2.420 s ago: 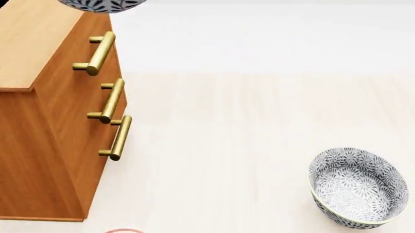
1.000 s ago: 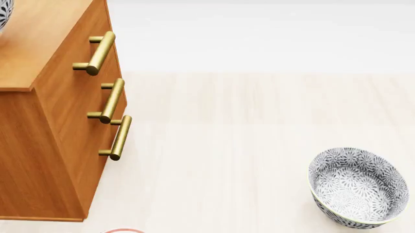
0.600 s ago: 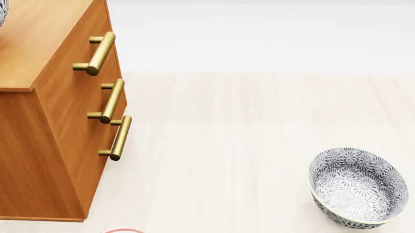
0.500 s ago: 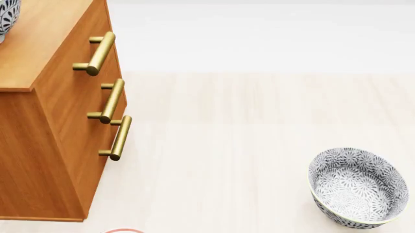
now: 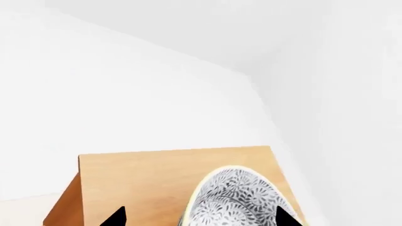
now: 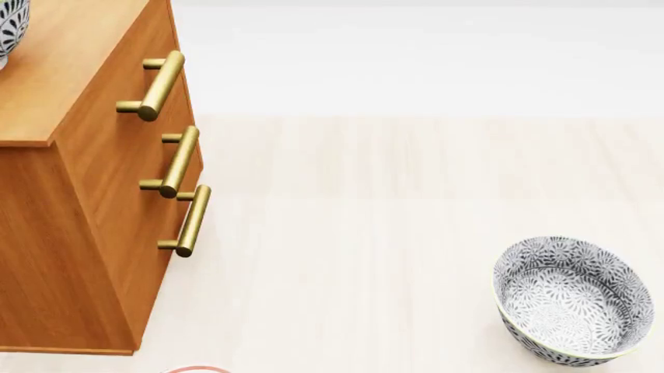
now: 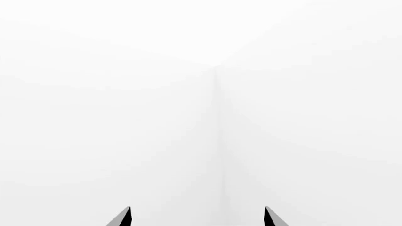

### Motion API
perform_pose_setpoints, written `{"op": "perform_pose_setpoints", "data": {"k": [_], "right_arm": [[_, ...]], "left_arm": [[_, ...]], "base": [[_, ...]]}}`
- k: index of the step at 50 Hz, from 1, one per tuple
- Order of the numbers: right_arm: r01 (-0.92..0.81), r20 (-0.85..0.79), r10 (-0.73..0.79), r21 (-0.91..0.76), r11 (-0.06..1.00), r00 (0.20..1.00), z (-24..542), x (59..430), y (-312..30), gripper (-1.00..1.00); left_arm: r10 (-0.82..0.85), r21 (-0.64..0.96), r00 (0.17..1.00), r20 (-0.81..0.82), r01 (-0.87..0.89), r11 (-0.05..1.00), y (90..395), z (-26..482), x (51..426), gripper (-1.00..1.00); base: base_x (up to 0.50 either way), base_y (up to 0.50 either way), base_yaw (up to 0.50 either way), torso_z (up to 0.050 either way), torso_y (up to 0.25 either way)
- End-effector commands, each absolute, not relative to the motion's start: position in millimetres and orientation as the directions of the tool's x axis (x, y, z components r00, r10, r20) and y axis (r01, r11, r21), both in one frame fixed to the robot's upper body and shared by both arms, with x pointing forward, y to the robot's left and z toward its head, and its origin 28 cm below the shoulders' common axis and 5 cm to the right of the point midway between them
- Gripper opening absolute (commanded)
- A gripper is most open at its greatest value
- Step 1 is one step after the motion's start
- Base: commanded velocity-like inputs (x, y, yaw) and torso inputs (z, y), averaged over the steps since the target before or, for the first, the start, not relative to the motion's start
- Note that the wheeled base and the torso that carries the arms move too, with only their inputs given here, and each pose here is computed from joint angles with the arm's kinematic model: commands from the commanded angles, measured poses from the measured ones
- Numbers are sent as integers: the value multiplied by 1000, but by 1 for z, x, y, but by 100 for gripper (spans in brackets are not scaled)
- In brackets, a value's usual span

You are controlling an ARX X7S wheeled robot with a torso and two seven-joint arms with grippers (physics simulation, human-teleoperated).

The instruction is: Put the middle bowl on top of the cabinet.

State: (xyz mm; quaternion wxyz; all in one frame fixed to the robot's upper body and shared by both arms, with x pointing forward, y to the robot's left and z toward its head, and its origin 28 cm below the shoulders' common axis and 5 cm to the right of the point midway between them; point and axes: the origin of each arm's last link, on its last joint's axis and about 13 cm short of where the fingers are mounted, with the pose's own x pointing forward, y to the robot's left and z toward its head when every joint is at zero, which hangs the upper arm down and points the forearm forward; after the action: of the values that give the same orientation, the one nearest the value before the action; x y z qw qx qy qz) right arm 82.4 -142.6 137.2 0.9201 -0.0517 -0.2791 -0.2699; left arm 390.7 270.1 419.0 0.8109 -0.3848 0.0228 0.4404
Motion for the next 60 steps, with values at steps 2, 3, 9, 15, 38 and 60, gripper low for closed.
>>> {"op": "perform_pose_setpoints", "data": {"k": [2, 3, 9, 15, 38, 60], "right_arm": [[527, 544, -469, 57, 848, 696, 138, 82, -142, 100], [527, 544, -469, 57, 848, 696, 138, 82, -142, 100], [524, 543, -465, 53, 850, 699, 138, 83, -142, 100], [522, 542, -462, 50, 852, 702, 138, 83, -142, 100], [522, 546, -460, 48, 852, 700, 138, 79, -145, 100], [518, 545, -455, 44, 854, 704, 139, 78, -144, 100]], "left_arm": [[711, -628, 676, -197, -644, 438, 262, 425, 360, 100], [714, -626, 676, -181, -639, 447, 262, 424, 358, 100], [717, -612, 691, -91, -607, 508, 258, 419, 343, 100], [691, -583, 723, 4, -560, 589, 253, 407, 334, 100], [567, -456, 769, 296, -407, 791, 237, 362, 306, 100], [338, -311, 789, 512, -197, 930, 220, 299, 260, 100]], "base": [[0, 0, 0, 0, 0], [0, 0, 0, 0, 0], [0, 0, 0, 0, 0], [0, 0, 0, 0, 0], [0, 0, 0, 0, 0], [0, 0, 0, 0, 0]]}}
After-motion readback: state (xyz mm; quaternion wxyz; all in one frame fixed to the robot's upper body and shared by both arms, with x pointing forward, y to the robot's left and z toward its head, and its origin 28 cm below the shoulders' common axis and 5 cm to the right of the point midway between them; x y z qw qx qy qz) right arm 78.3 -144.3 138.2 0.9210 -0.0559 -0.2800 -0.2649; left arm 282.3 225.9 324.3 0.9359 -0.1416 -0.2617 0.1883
